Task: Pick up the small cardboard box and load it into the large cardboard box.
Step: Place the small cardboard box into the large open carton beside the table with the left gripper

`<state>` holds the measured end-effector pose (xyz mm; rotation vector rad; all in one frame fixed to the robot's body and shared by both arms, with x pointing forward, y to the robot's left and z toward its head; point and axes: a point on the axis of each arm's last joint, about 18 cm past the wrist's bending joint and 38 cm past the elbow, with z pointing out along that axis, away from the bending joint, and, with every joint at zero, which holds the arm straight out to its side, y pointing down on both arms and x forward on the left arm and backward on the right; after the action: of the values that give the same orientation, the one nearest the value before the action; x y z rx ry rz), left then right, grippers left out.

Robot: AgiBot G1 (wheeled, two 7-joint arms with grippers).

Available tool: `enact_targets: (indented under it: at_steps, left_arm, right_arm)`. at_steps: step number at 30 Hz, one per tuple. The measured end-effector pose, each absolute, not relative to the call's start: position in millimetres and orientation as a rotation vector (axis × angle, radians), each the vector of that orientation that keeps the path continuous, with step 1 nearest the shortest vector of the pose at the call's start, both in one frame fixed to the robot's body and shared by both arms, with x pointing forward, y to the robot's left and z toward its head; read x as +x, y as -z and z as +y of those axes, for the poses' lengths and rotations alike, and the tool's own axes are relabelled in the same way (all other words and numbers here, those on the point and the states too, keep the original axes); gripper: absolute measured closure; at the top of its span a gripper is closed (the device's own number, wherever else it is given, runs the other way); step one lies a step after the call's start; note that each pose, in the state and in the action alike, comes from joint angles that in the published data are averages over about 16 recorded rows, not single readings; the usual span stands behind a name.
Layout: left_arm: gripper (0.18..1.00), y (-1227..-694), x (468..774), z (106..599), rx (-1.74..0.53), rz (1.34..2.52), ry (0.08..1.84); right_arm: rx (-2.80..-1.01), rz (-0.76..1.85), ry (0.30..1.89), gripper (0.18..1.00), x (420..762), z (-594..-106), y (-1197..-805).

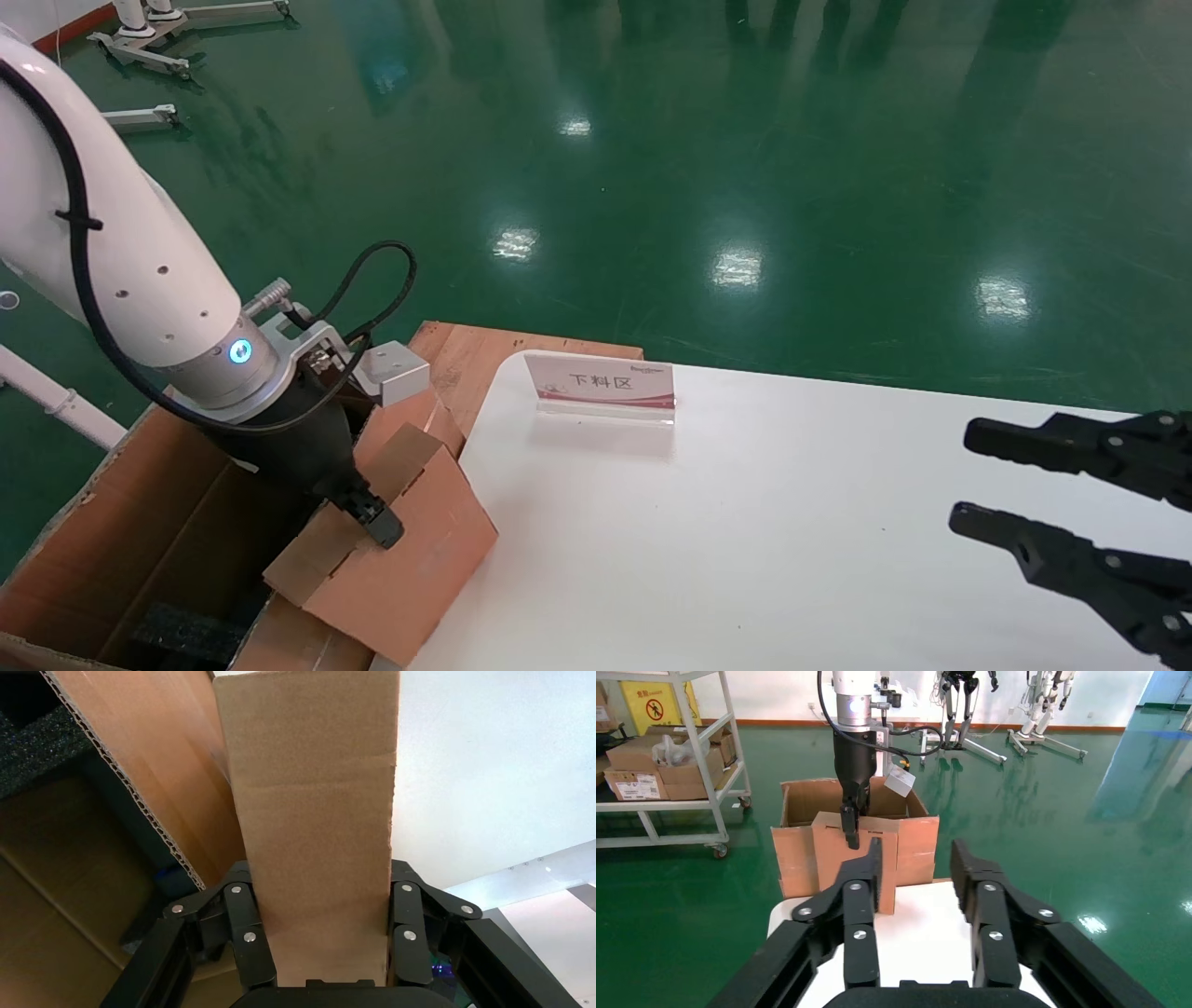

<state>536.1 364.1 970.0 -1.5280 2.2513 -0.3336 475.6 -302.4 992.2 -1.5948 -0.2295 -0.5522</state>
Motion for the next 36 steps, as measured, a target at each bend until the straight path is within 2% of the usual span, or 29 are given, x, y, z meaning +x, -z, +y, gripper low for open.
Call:
enact_targets:
  at_steps: [8, 14, 25, 36]
  left_arm:
    - [0.817, -997, 538, 360, -1.512, 2.205, 0.423]
    - [0.88, -1047, 536, 353, -1.476, 2.128, 0.564]
    - [0.933, -1160, 512, 355, -1.375, 1.936, 0.758]
    - [0.941, -1216, 477, 398, -1.335, 1.812, 0.676]
  right_arm:
    - [-1.595, -0.23, 0.552, 0.832, 476, -302, -992]
    - [-1.595, -0.23, 0.552, 0.912, 476, -302, -992]
    - [-1.595, -0.23, 0.552, 0.978, 476, -302, -992]
    - [-1.595, -0.23, 0.552, 0.986, 476, -302, -992]
